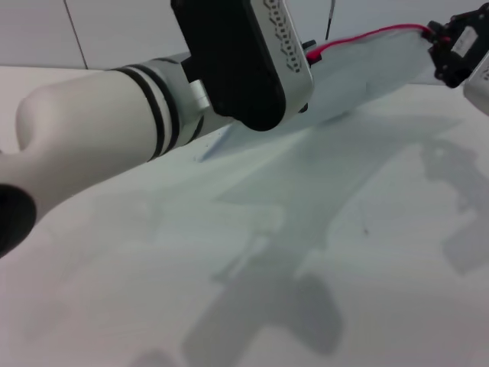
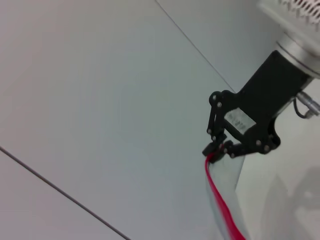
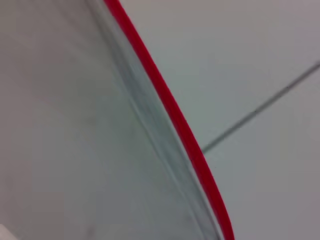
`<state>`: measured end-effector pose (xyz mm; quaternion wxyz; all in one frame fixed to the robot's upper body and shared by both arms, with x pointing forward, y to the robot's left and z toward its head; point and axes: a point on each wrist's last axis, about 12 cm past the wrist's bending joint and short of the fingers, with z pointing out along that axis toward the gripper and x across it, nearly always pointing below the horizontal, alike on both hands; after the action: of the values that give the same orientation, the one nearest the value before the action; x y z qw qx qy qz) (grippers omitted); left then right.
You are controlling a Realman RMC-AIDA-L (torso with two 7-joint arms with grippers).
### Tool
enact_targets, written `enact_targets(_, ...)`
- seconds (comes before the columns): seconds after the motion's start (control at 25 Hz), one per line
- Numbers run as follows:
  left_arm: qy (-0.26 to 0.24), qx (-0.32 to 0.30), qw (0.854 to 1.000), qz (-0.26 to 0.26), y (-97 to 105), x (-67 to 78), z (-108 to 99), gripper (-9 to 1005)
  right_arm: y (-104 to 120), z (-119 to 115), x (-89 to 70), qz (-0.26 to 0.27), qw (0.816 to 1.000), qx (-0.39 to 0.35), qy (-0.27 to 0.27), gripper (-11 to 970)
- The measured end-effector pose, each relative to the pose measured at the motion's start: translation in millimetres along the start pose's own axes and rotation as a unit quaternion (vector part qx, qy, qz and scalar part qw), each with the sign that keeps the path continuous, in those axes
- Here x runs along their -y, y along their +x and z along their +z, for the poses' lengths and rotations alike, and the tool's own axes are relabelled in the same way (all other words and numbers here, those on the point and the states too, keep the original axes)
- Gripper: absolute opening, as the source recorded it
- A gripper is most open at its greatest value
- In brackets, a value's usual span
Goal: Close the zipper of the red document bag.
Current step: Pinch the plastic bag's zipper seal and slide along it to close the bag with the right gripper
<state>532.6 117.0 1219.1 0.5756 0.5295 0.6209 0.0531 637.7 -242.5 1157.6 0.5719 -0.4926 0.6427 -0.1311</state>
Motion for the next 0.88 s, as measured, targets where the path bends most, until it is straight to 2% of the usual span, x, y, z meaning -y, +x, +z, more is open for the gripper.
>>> enact_targets(0.4,-0.003,-0.007,1.0,-0.008,-1.0,1.0,-22.0,27,23.2,-1.5,11.5,0.028,0.997,-0.042,0.05,52)
enact_targets(0.64,-0.009,-0.013,1.0,-0.005,2.1,-1.4,-27.0,25,29.1,-3.9,18.9,0.034,0.995,-0.055,0.076,52)
enact_targets(0.88,-0.017,-0.018,1.0,-0.005,5.4,-6.6,-27.9,21,31.6,-5.5,21.7,0.037,0.994,-0.059,0.085,97)
